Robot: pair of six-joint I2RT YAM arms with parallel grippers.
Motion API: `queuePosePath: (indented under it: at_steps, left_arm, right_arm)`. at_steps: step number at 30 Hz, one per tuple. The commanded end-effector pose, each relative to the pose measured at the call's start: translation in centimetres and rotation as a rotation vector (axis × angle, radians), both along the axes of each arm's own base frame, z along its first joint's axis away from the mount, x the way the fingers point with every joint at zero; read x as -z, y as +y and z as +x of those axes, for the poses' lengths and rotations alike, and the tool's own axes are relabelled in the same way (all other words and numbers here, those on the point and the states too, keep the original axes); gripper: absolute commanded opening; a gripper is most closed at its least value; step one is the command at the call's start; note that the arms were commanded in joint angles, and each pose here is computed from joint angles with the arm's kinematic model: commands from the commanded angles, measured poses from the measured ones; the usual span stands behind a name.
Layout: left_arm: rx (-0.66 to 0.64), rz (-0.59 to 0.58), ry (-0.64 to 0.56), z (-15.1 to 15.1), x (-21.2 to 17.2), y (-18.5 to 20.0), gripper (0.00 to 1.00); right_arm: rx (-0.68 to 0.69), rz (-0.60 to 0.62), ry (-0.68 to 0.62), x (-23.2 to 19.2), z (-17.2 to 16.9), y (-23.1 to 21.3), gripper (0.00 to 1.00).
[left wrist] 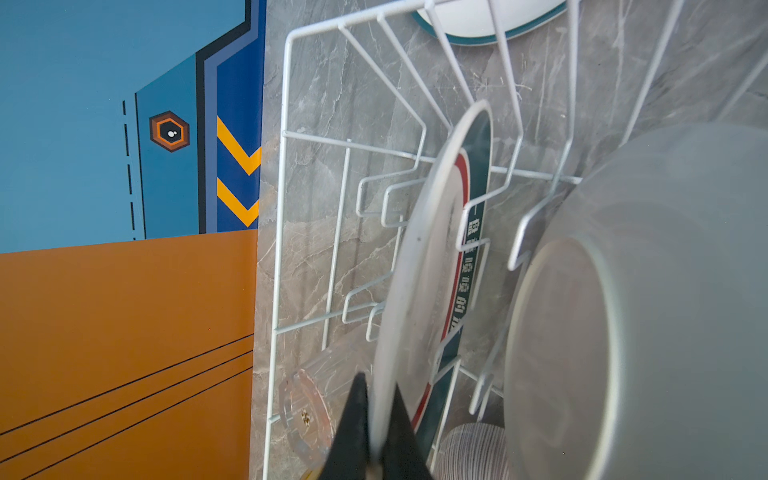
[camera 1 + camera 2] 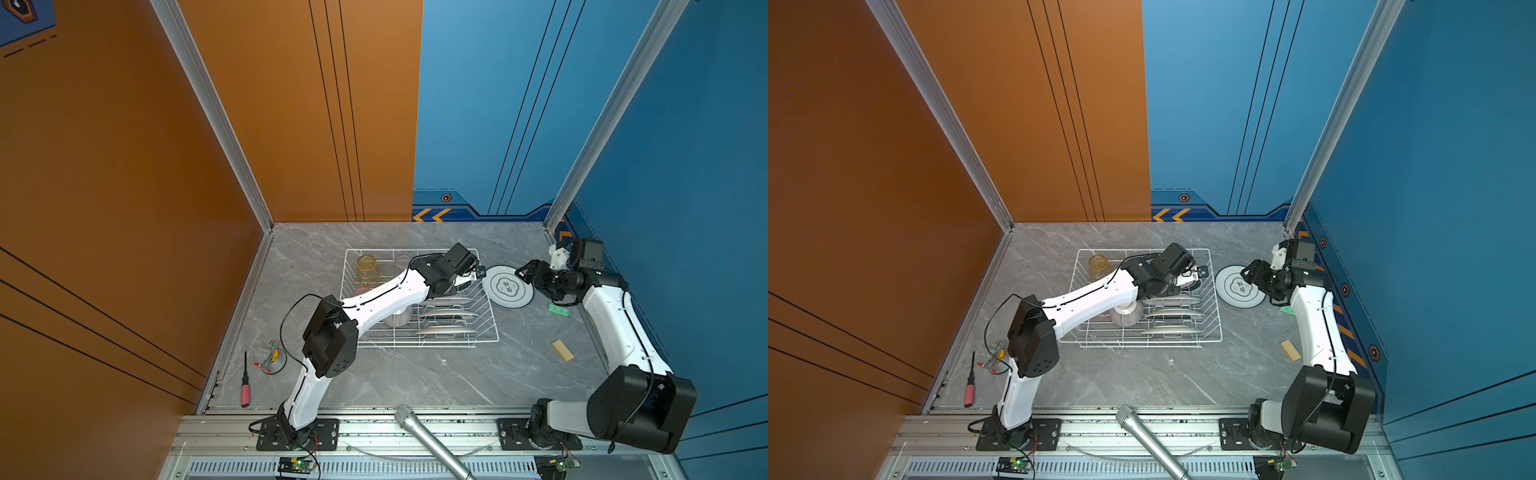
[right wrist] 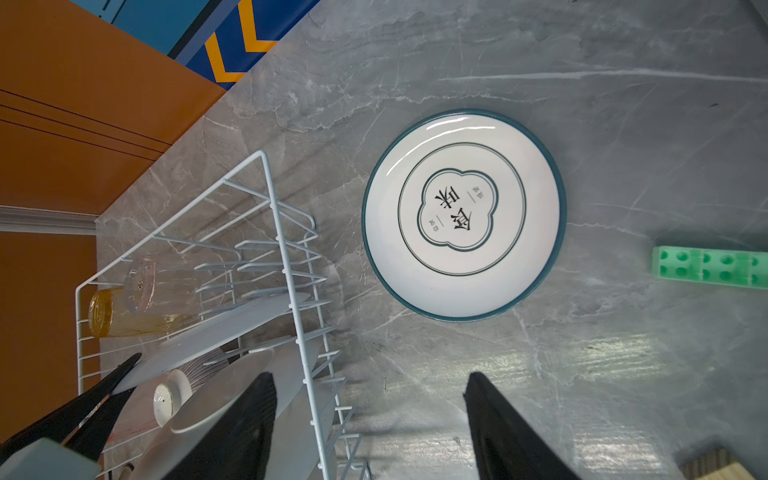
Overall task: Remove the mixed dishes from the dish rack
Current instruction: 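Lift the red-and-green rimmed plate up out of the rack with the left gripper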
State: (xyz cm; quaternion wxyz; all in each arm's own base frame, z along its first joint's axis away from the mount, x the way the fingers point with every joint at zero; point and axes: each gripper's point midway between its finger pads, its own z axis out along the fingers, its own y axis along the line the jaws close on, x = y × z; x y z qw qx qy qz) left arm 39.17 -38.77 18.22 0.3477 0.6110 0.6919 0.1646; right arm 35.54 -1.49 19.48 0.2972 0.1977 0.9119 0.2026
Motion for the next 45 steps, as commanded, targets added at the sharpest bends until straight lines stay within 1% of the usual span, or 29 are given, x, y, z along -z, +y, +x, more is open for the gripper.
queuePosePath:
  at_steps: [1,9,19,23,28,34,37,41,45]
  left_arm:
    - [-0.04,-0.093,-0.124,0.7,-5.5,0.2,0.0]
    - [-0.054,-0.166,-0.165,0.4,-9.3,1.0,0.0]
    - [-0.054,-0.303,-0.183,-0.5,-14.0,1.5,0.0]
    - [-0.075,-0.397,-0.154,-0.5,-15.8,2.0,0.0]
    - [-0.105,-0.532,-0.104,-0.7,-18.2,2.8,0.0]
    - [-0.15,-0.727,0.006,-0.3,-20.3,4.2,0.0]
    - [-0.172,-0.836,0.097,0.0,-20.7,4.8,0.0]
    - [-0.185,-0.947,0.221,0.0,-20.8,5.0,0.0]
    - [-0.196,-1.07,0.371,-0.2,-21.2,4.9,0.0]
  right_arm:
    - [-0.004,0.013,-0.034,-0.7,0.0,0.2,0.71]
    - [-0.017,0.021,-0.049,-1.1,0.2,0.6,0.71]
    - [-0.045,0.039,-0.075,-1.8,0.5,1.4,0.7]
    - [-0.072,0.058,-0.11,-2.6,0.7,2.0,0.7]
    - [-0.136,0.11,-0.199,-4.3,0.8,3.5,0.69]
    - [-0.221,0.208,-0.315,-6.7,0.9,5.9,0.68]
    - [-0.254,0.289,-0.38,-8.1,1.2,7.0,0.67]
    - [-0.279,0.402,-0.452,-9.6,1.6,8.4,0.65]
    - [-0.301,0.452,-0.503,-10.8,1.8,9.6,0.59]
